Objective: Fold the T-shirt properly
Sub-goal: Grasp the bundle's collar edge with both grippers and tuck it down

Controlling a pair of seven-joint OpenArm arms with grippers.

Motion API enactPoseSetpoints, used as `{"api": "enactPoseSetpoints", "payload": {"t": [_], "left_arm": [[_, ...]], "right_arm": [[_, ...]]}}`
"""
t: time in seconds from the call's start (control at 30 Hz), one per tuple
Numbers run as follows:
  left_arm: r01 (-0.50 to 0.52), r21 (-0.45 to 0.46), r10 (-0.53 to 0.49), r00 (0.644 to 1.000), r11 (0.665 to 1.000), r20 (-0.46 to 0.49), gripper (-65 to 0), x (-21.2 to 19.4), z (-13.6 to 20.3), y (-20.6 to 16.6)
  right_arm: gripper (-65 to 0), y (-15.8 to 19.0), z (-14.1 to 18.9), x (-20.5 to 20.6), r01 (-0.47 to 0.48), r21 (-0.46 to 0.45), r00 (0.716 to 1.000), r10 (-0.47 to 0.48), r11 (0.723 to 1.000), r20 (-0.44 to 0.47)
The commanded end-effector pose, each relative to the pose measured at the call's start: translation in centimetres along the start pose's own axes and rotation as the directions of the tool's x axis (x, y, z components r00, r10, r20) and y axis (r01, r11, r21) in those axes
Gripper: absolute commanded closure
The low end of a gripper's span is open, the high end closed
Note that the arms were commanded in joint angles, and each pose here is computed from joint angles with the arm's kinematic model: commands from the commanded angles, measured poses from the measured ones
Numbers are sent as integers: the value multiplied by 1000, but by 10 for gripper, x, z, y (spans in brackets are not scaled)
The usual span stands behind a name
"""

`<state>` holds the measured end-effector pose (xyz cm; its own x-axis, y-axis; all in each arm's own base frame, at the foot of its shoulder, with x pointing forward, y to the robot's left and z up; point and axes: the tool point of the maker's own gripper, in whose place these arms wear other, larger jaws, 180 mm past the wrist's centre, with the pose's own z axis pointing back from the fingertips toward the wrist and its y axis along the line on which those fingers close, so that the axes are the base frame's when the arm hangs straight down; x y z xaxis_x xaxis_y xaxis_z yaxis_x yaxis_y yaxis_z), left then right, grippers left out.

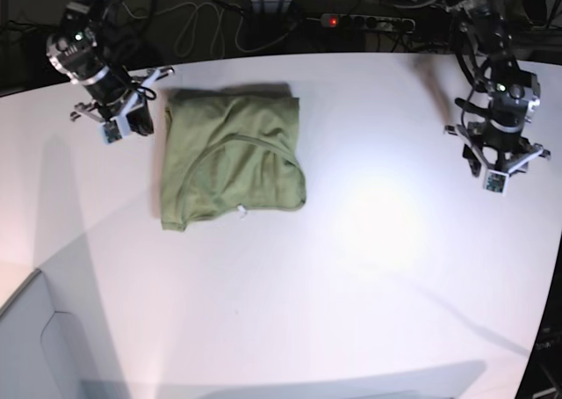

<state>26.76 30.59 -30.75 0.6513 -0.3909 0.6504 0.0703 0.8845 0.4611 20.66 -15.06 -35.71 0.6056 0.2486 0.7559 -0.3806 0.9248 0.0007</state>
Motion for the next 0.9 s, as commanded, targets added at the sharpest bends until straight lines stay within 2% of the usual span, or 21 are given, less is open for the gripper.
{"api": "enactPoseSetpoints", "payload": {"t": [0.0,0.17,0.23,0.33,0.43,0.53,0.67,0.77,0.87], "left_arm": [[-9,4,9,999,1000,49,-247,12,6,-1],[-103,-39,106,991,994,85,-251,21,20,-35],[-158,-62,163,982,986,99,-252,26,25,-50],[-267,-159,287,951,950,114,-252,33,30,-82],[-334,-297,382,916,895,122,-253,43,39,-118],[-354,-447,442,890,822,108,-284,53,54,-160],[-402,-572,517,855,715,47,-334,68,73,-210],[-416,-655,550,835,631,0,-336,79,92,-245],[-406,-707,552,834,579,-26,-336,87,105,-268]], "right_arm": [[0,12,3,18,-33,38,997,31,999,64],[0,38,-9,37,-62,113,992,50,992,112],[0,43,-20,31,-42,145,995,28,989,97],[0,44,-35,12,9,175,999,-17,985,45],[0,47,-42,-5,57,196,998,-62,979,19],[0,49,-42,-21,83,214,996,-87,973,10],[0,52,-42,-27,103,221,994,-108,970,11],[0,51,-42,-29,106,219,994,-110,970,5],[0,50,-42,-28,105,217,994,-109,971,7]]}}
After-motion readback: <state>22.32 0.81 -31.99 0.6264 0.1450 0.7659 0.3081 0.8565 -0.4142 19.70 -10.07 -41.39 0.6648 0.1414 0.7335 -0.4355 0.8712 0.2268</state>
